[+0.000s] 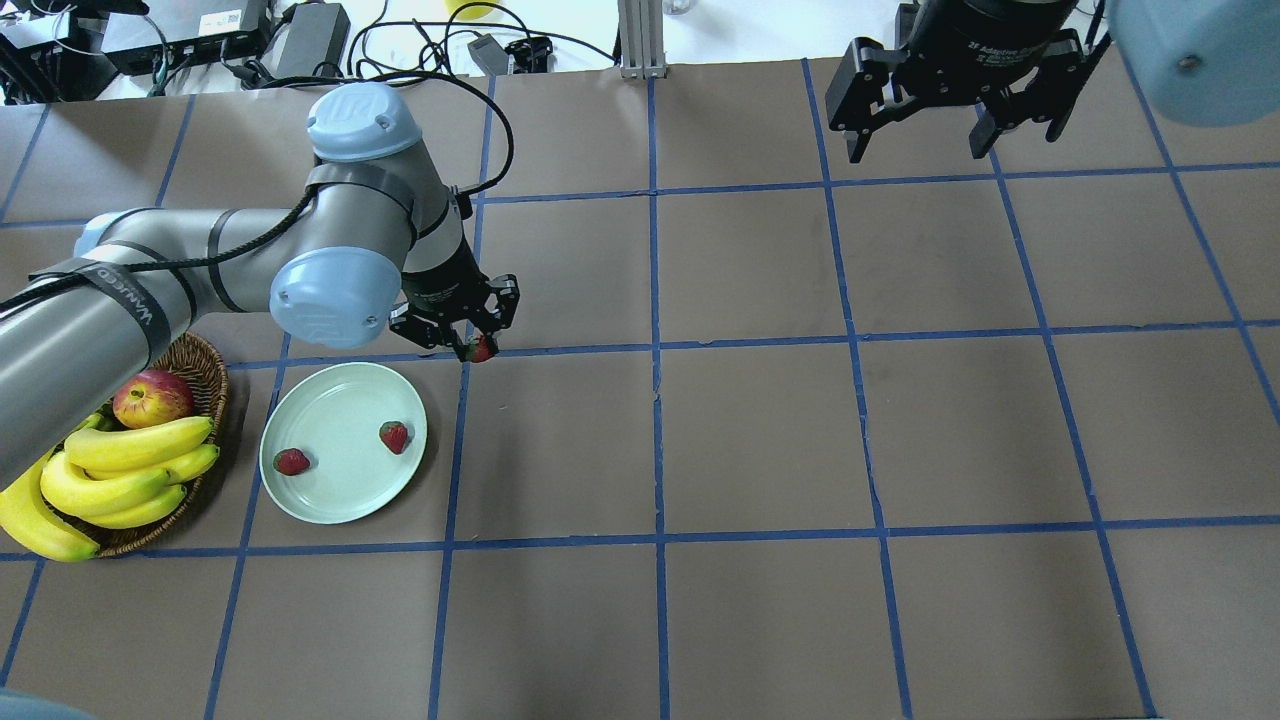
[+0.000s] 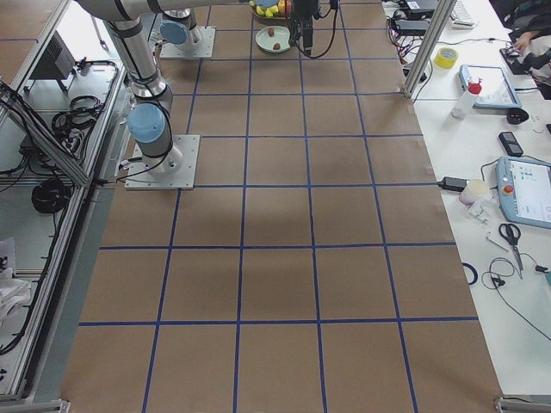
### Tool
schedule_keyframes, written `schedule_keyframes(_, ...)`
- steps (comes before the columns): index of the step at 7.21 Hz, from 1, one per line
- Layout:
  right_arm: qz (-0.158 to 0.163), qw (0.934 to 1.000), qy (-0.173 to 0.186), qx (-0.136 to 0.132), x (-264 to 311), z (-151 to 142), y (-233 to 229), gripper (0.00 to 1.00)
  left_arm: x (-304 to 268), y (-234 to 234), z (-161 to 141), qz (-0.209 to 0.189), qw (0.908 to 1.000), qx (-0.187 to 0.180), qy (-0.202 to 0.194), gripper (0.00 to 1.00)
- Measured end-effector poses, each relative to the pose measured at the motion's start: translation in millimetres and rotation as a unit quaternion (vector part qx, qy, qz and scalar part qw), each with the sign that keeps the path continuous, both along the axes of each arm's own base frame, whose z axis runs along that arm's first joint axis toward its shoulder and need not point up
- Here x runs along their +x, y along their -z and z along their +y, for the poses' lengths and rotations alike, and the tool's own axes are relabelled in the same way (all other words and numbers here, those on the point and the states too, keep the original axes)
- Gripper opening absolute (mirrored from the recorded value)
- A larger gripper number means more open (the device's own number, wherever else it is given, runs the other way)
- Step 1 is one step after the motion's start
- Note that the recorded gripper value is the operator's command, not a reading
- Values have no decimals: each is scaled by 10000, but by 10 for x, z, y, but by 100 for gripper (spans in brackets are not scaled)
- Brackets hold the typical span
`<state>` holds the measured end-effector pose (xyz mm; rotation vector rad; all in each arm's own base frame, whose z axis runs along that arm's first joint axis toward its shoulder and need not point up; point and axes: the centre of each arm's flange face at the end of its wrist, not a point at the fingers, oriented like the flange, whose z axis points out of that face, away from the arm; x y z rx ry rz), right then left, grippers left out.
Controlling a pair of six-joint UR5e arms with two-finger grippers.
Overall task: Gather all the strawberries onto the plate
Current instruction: 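Lower the strawberry onto the green plate and open the left gripper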
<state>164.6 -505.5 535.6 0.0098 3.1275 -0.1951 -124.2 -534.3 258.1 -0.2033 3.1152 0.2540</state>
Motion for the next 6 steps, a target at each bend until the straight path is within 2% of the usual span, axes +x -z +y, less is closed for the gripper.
schedule_keyframes(1,0,10000,2,1,-1,0,0,100,328,68,25,12,9995,121,284,0)
schedule_keyframes(2,0,10000,0,3,-2,0,1,100,680,160,81,92,9985,250,480,21)
schedule_keyframes(3,0,10000,0,3,-1,0,1,100,948,228,135,179,9976,337,576,99)
schedule_keyframes(6,1,10000,-2,7,0,1,2,100,1170,208,241,314,9963,512,609,100)
